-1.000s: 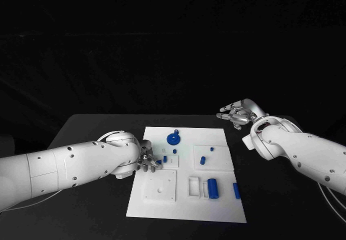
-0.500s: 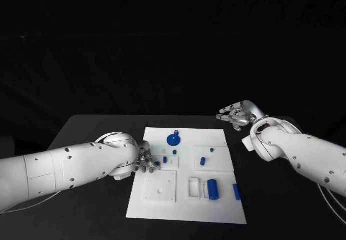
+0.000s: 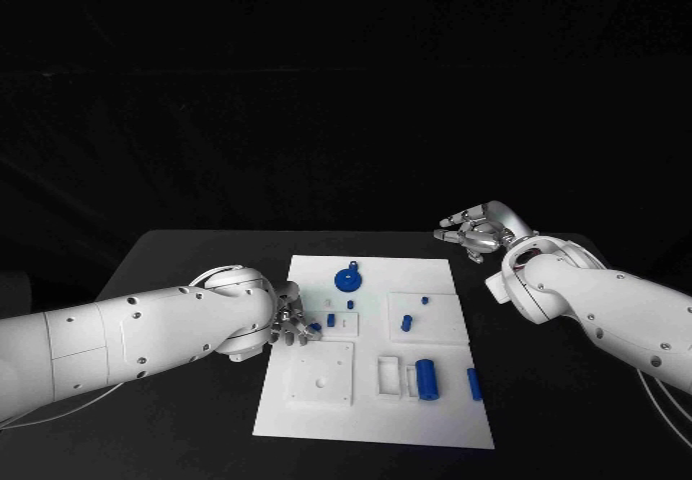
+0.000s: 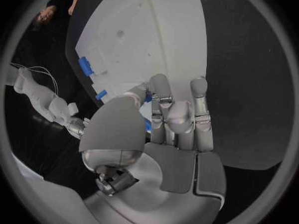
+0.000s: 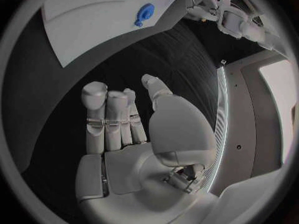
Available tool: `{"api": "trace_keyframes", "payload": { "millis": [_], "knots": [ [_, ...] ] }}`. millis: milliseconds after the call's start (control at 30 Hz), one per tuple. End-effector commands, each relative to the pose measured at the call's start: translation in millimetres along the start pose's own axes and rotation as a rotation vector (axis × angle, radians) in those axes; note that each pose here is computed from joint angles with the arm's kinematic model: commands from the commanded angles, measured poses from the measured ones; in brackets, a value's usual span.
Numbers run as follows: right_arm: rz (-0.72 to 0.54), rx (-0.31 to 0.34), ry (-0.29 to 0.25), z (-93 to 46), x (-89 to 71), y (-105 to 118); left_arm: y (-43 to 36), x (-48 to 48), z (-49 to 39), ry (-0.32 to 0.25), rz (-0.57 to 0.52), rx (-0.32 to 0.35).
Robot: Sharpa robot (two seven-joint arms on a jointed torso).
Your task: Assemble the parts on the task board
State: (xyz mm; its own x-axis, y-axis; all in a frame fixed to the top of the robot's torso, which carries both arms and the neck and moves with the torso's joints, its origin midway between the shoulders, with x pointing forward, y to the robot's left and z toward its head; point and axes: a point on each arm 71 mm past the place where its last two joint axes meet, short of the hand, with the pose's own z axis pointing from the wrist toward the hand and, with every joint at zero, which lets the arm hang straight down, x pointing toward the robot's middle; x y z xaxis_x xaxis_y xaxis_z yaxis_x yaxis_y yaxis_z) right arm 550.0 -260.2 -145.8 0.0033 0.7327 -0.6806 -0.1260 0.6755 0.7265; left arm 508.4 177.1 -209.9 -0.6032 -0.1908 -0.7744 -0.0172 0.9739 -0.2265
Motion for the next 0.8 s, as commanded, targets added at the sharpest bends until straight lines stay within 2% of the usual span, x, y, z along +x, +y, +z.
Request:
{"api": "trace_keyframes", "payload": {
  "millis": [33, 433, 800],
  "knots": [
    [-0.007, -0.011, 0.007, -0.1, 0.3, 0.4, -1.9, -0.9, -1.9, -0.018, -0.033, 0.031],
    [-0.008, -0.007, 0.007, -0.1, -0.2, -1.2, 0.3, -8.3, -8.0, -0.058, -0.084, 0.061],
    [-0.009, -0.002, 0.009, -1.0, -0.1, -3.5, 3.3, -12.7, -10.2, -0.067, -0.105, 0.066]
  ]
}}
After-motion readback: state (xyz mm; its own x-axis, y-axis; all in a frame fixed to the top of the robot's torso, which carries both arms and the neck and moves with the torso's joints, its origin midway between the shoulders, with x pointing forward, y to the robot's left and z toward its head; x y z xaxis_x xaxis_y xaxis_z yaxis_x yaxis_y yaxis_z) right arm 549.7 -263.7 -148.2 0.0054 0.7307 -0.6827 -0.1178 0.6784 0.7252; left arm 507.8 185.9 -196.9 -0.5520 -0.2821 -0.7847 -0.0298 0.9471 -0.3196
